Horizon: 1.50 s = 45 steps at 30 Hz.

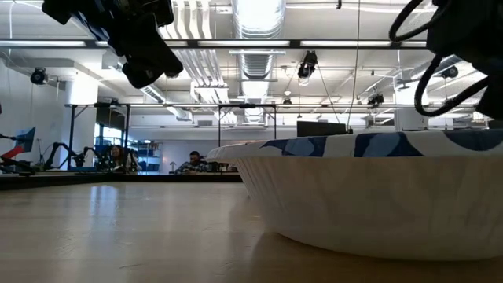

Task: Nest bowls inside each other
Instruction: Stack the white patterned bowl on top of the center white patterned bowl

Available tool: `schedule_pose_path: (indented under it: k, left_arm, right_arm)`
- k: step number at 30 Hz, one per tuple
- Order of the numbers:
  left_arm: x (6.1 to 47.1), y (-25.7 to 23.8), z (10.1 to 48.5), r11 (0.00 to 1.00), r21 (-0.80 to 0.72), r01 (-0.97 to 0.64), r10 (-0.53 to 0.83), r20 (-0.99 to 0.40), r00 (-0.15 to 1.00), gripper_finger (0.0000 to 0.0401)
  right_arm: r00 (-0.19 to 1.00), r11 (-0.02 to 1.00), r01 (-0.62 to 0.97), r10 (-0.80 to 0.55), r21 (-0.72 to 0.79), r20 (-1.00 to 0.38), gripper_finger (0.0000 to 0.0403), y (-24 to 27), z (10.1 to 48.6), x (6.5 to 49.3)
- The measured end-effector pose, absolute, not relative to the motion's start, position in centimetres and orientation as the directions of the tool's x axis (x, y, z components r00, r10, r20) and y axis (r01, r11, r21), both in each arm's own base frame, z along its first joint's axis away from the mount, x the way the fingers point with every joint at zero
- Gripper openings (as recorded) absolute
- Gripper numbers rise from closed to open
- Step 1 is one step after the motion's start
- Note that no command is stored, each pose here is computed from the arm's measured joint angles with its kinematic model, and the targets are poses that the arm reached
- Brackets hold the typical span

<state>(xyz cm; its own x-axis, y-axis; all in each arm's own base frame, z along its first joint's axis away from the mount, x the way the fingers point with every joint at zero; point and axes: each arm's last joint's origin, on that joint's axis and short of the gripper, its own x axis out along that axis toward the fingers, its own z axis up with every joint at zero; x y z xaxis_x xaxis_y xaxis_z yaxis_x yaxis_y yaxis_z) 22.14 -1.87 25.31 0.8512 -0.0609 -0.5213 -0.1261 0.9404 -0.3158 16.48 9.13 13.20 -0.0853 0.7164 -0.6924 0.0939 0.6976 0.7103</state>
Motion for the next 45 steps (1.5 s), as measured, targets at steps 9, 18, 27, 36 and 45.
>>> schedule_pose_path:
  k: [9,18,27,36,45]
  left_arm:
    - [22.1,-1.9,25.3,0.94,-0.318,-0.123,-0.065,-0.522,0.851,0.0001]
    - [22.2,-1.9,25.2,0.942,-0.314,-0.123,-0.065,-0.526,0.848,0.0001]
    - [22.2,-1.9,25.2,0.942,-0.312,-0.123,-0.064,-0.527,0.848,0.0001]
    - [22.2,-1.9,25.2,0.942,-0.312,-0.122,-0.065,-0.527,0.847,0.0001]
    - [22.2,-1.9,25.2,0.944,-0.308,-0.119,-0.065,-0.527,0.848,0.0001]
  right_arm:
    - [-0.097,0.603,0.068,0.797,0.795,-0.596,0.0219,9.3,14.4,16.3]
    - [-0.053,0.568,0.079,0.823,0.82,-0.565,0.0219,9.1,16.0,15.8]
    - [-0.047,0.559,0.095,0.829,0.823,-0.557,0.0172,9.1,16.3,15.8]
    - [-0.05,0.561,0.099,0.828,0.822,-0.559,0.0104,9.1,16.2,15.8]
    - [-0.052,0.559,0.102,0.829,0.823,-0.556,0.0048,9.1,16.2,15.8]
